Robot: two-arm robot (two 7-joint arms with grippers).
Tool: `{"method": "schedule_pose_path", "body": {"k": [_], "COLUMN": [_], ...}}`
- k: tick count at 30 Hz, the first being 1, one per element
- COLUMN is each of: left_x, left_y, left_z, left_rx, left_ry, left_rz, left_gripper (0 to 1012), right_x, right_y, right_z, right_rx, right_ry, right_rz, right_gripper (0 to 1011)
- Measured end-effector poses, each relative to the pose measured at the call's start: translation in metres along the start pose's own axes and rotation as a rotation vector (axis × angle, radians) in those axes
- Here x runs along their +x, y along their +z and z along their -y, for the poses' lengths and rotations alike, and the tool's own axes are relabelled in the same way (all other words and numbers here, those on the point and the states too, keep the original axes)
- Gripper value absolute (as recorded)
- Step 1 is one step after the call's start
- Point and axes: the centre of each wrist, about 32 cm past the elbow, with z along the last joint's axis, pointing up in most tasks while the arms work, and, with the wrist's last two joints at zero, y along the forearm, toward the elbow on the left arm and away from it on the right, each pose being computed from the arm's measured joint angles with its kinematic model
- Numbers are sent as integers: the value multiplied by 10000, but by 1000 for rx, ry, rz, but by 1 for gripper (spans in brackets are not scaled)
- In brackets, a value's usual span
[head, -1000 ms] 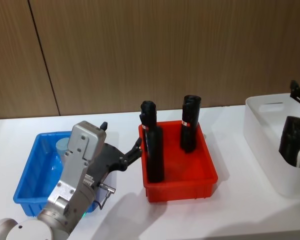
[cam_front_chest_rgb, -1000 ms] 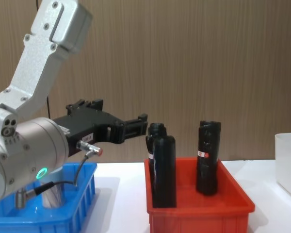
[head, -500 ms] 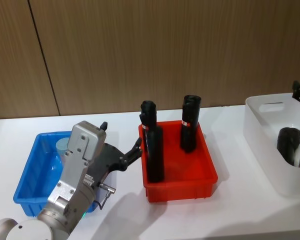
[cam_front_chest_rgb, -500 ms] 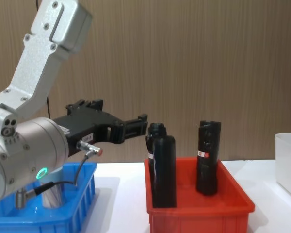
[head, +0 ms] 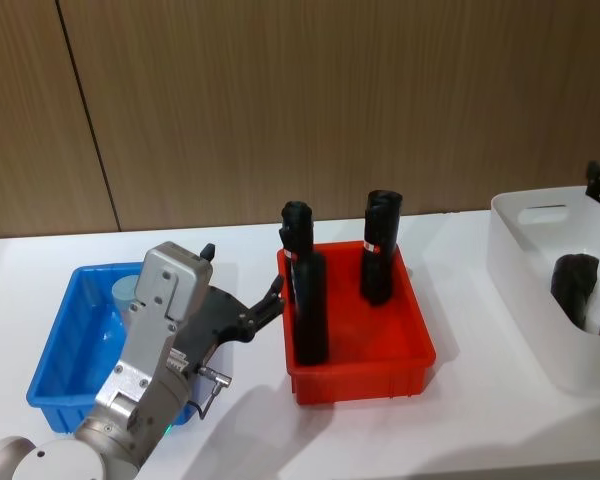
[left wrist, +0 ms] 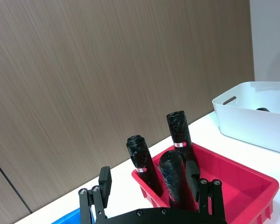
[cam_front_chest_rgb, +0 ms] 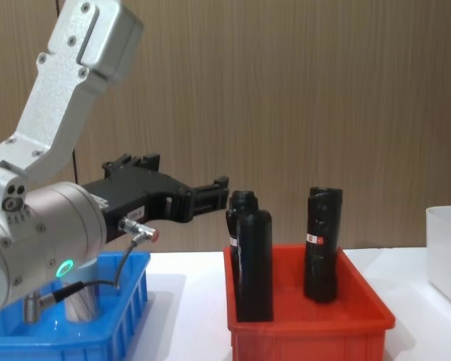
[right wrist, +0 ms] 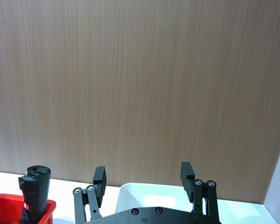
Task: Pick the cotton swabs from the blue box and place them into the white box.
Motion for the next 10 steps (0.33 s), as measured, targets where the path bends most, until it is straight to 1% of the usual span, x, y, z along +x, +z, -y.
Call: {"method": "schedule_pose_path", "body": {"k": [10], "left_x": [0], "left_y": [0], "left_z": [0], "left_rx": [0], "left_ry": [0], "left_rz": [0], "left_gripper": [1004], "right_x": [3], "right_y": [1], "right_z": [3], "right_rx": [2], "right_ry": [0], "right_rz": [1], "right_gripper": [1001]}}
